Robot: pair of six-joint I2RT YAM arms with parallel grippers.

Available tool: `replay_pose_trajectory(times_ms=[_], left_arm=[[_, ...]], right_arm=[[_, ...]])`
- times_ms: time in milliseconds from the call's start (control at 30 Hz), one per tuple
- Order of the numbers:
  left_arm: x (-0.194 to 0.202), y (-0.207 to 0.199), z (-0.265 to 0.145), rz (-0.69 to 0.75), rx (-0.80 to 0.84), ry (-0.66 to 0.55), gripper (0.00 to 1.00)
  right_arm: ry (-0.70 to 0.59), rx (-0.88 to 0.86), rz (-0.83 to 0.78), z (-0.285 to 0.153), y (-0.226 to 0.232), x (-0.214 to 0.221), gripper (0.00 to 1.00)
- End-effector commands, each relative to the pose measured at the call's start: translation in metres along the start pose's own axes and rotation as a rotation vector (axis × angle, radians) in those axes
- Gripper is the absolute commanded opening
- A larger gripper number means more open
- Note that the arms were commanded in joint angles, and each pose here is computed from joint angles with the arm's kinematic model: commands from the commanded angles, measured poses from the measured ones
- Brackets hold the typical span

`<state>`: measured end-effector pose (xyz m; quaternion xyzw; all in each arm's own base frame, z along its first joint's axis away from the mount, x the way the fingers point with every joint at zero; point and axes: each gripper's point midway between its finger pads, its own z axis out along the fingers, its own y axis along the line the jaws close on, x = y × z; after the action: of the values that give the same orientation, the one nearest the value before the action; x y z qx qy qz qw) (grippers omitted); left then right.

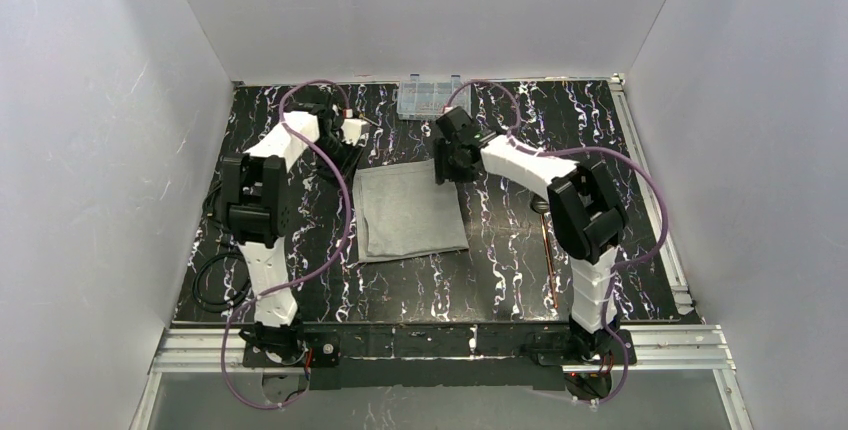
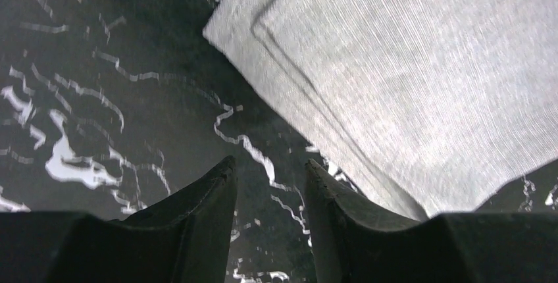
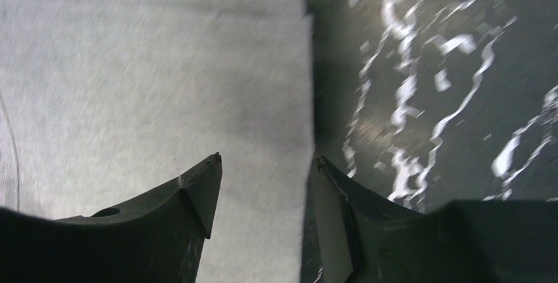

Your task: Fold the napkin into a case and place the utensils inside

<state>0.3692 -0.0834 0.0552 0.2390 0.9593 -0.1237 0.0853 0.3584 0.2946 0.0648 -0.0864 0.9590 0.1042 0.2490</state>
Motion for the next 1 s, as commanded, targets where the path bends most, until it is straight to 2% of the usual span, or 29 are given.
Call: replay_pose_trajectory(times_ms=[0,300,633,800,900,967], left_arm=[[-0.01,0.008,0.008,-0.015,-0.039,0.001,0.4],[-0.007,0.007,0.023,0.019,-0.038,0.035,0.36],[-0.011,-0.004,0.029,0.04,-0.015,0.043,0.32],[-0.01,-0.008,0.028,0.046,-0.002,0.04,0.31],[-0.011,-0.009,0.028,0.047,0.01,0.037,0.29],[-0.012,-0.015,0.027,0.044,0.036,0.032,0.28]], right_arm=[[-0.084,-0.046,0.054,0.003,-0.019,-0.052,0.63],[0.021,-0.319,0.15,0.036,-0.015,-0.051,0.63],[0.086,-0.429,0.288,0.071,-0.02,-0.043,0.59],[0.094,-0.468,0.33,0.076,-0.013,-0.038,0.49],[0.06,-0.392,0.35,0.076,-0.024,-0.039,0.33],[0.031,-0.394,0.349,0.073,-0.023,-0.044,0.26]])
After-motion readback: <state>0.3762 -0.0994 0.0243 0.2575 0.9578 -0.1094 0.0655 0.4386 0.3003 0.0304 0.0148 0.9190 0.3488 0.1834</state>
